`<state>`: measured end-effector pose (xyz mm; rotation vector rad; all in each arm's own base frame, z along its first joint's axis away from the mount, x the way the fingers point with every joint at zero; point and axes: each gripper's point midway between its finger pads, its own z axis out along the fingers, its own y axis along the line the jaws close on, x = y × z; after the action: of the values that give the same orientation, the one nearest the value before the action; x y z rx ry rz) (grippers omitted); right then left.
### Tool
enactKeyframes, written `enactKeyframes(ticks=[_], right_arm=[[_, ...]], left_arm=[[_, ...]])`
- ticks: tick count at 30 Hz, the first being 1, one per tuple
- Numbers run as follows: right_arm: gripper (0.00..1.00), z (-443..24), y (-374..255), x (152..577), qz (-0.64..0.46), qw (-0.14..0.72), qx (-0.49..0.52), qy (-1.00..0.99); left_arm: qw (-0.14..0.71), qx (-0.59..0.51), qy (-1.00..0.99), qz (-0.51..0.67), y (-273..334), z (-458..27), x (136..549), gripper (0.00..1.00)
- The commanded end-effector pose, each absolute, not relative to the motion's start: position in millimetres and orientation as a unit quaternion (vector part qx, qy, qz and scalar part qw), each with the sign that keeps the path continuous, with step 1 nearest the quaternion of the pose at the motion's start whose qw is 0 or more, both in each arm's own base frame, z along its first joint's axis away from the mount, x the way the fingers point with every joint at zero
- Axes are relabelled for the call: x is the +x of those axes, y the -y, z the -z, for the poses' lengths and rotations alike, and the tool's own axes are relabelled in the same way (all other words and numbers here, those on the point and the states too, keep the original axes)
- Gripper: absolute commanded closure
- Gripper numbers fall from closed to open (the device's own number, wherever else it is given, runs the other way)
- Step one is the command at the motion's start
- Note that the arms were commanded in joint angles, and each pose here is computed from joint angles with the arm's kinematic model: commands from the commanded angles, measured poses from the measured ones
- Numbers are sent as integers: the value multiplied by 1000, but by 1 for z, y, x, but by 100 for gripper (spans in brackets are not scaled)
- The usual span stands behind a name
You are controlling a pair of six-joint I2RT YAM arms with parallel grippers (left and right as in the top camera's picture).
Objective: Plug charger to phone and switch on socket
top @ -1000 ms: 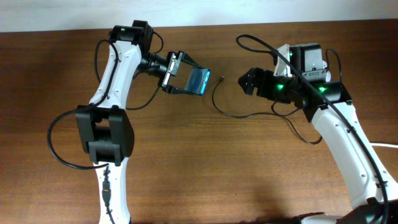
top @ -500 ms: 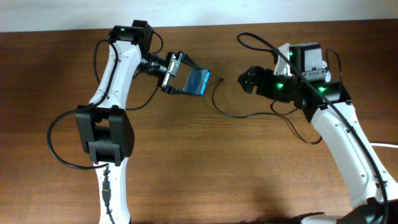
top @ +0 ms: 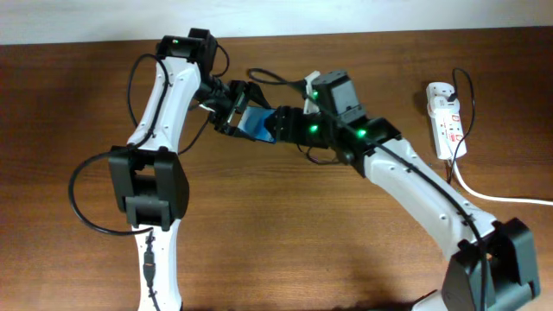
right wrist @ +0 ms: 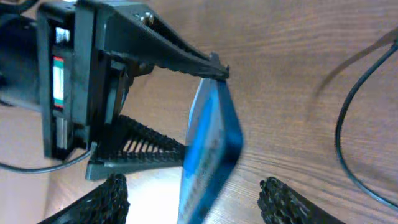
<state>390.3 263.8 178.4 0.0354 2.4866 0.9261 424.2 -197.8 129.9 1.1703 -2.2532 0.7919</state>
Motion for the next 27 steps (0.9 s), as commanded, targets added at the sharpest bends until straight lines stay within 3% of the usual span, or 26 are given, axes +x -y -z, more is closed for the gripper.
enactKeyframes(ticks=[1, 6, 13, 18, 25, 27], right_arm=[[35, -175, -272, 397, -325, 255, 23, -910], [52, -173, -280, 395, -300, 273, 29, -914], [61, -161, -281, 392, -273, 272, 30, -922], [77, -155, -281, 392, -270, 267, 30, -925], [88, -155, -281, 393, -269, 268, 31, -925], [96, -156, -280, 393, -269, 268, 31, -924]], left_arm=[[231, 415, 831, -290, 211, -138, 423, 100], [234, 407, 834, -288, 219, -138, 419, 100], [234, 407, 834, -288, 219, -138, 418, 100], [234, 407, 834, -288, 219, -138, 418, 100], [234, 407, 834, -289, 219, -138, 418, 100], [234, 407, 834, -289, 219, -138, 418, 100]])
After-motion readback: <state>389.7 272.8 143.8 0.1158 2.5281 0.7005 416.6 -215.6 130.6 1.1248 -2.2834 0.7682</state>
